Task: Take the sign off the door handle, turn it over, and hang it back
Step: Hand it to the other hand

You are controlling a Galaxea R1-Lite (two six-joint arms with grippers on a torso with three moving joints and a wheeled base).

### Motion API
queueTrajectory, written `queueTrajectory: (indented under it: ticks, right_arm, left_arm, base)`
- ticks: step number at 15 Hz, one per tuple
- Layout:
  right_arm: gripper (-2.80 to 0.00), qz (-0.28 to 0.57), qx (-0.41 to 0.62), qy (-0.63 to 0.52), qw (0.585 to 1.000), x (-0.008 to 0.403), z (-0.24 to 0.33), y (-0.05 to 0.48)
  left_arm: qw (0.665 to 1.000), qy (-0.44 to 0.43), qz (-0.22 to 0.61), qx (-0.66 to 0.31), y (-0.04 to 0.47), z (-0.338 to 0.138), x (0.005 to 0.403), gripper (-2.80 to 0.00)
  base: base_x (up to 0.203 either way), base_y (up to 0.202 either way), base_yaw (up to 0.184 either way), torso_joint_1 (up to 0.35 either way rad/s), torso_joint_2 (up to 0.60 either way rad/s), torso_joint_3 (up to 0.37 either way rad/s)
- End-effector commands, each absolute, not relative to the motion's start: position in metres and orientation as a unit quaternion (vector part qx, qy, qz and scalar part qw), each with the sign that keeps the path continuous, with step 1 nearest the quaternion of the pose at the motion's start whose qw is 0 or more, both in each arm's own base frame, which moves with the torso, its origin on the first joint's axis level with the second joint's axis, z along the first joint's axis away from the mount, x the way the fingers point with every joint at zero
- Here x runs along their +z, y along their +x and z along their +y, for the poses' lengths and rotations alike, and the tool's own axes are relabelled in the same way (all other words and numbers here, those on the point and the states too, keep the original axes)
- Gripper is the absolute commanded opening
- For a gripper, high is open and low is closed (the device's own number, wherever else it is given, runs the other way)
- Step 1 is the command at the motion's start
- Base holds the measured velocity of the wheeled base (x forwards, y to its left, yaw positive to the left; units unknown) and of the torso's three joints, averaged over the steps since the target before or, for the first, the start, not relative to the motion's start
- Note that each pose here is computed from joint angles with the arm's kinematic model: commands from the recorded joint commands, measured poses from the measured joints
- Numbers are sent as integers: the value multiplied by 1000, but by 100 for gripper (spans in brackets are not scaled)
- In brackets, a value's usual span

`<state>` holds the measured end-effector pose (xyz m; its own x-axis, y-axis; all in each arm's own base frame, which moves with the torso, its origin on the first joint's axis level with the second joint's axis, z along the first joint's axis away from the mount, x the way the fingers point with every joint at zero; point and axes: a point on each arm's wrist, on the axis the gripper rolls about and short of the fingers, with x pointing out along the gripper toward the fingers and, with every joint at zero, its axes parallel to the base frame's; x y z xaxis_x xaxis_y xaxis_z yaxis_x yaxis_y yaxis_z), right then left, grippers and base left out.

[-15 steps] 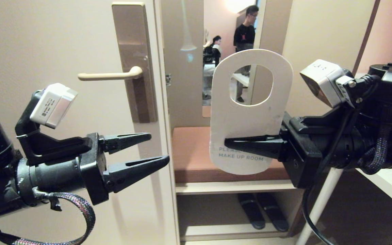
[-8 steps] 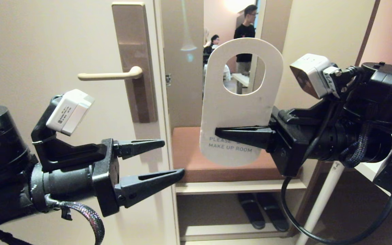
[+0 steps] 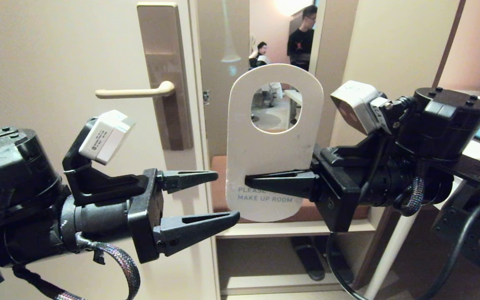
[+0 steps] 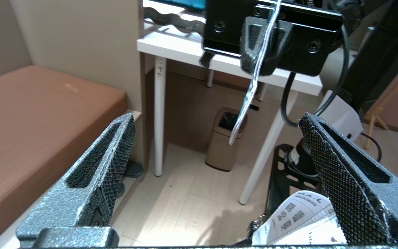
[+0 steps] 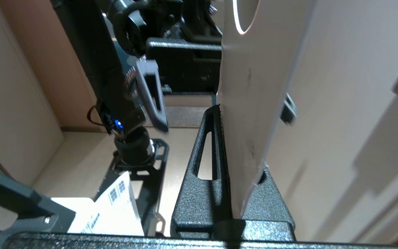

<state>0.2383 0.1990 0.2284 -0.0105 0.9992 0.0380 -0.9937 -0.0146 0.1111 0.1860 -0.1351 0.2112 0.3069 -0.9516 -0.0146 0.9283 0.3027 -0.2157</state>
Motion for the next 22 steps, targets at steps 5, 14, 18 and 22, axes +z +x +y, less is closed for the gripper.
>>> queueTrajectory:
  ticks: [5, 14, 18, 22]
  right_arm:
    - [-280, 18, 732, 80, 676, 231, 223, 240]
    - [-280, 31, 748, 90, 657, 232, 234, 230]
    - [-280, 30, 748, 90, 657, 232, 234, 230]
    - [-280, 29, 748, 90, 657, 232, 234, 230]
  left_arm:
    - [784, -83, 78, -611, 180, -148, 208, 0]
    - [775, -109, 64, -619, 177, -151, 216, 0]
    - [761, -108, 70, -636, 170, -158, 214, 0]
    - [757, -108, 72, -641, 168, -161, 214, 0]
  base:
    - [0, 0, 0, 0, 0, 0]
    - [0, 0, 0, 0, 0, 0]
    - [0, 0, 0, 0, 0, 0]
    - [0, 0, 0, 0, 0, 0]
